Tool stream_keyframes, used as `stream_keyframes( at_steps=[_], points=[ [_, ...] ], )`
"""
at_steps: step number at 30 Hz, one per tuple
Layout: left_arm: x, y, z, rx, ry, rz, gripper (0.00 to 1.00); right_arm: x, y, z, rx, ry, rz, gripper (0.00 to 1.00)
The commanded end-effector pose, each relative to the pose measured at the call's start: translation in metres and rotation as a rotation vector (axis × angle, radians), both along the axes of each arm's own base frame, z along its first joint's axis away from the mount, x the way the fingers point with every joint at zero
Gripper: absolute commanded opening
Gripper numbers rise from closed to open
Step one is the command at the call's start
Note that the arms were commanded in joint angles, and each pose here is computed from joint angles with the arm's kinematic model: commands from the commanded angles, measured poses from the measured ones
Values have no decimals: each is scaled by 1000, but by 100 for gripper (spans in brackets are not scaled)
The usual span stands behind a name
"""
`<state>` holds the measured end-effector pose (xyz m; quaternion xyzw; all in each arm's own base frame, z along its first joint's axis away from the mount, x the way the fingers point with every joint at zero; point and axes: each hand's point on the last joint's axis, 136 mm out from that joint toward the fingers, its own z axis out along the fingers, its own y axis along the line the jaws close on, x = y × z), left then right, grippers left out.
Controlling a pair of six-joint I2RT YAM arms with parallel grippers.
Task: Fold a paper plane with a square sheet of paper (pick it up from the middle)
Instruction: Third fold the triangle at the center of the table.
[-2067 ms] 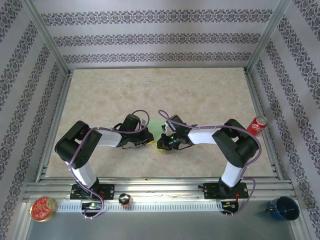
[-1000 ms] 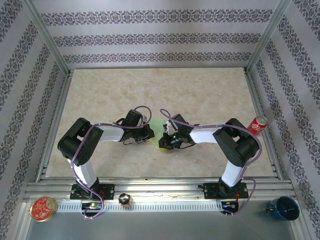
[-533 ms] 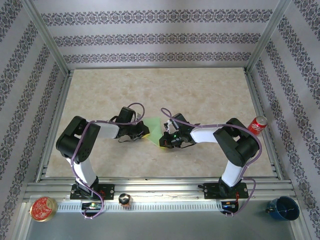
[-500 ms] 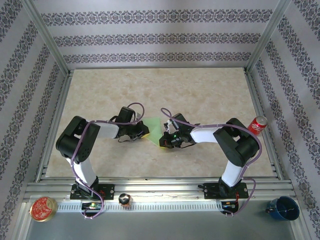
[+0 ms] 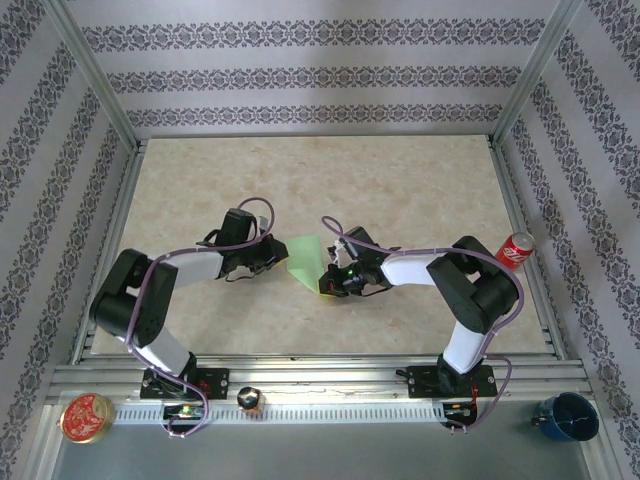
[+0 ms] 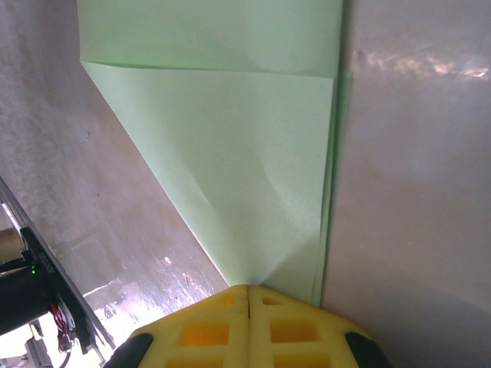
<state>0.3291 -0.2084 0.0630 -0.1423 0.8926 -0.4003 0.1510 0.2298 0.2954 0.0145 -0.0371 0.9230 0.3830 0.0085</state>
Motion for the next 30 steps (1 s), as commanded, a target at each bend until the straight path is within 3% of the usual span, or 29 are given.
stream_keyframes(
  at_steps=[1, 11, 17, 22, 26, 30],
  points=[
    [-5, -13, 14, -13, -28, -45, 13, -15, -20, -21, -97, 74, -6, 0],
    [-11, -54, -12, -52, 25, -162, 12, -13, -18, -18, -94, 69, -11, 0],
    [-20, -40, -44, 52, 85, -146, 11, -10, -15, -12, -76, 61, -12, 0],
    [-37, -19, -73, 173, 160, -143, 9, 3, 2, 14, 21, 20, -18, 1],
    [-46, -15, -83, 189, 180, -155, 8, 12, 22, 39, 84, -24, 8, 1],
    [-47, -14, -83, 190, 178, -154, 8, 19, 34, 39, 70, -38, 18, 1]
  ],
)
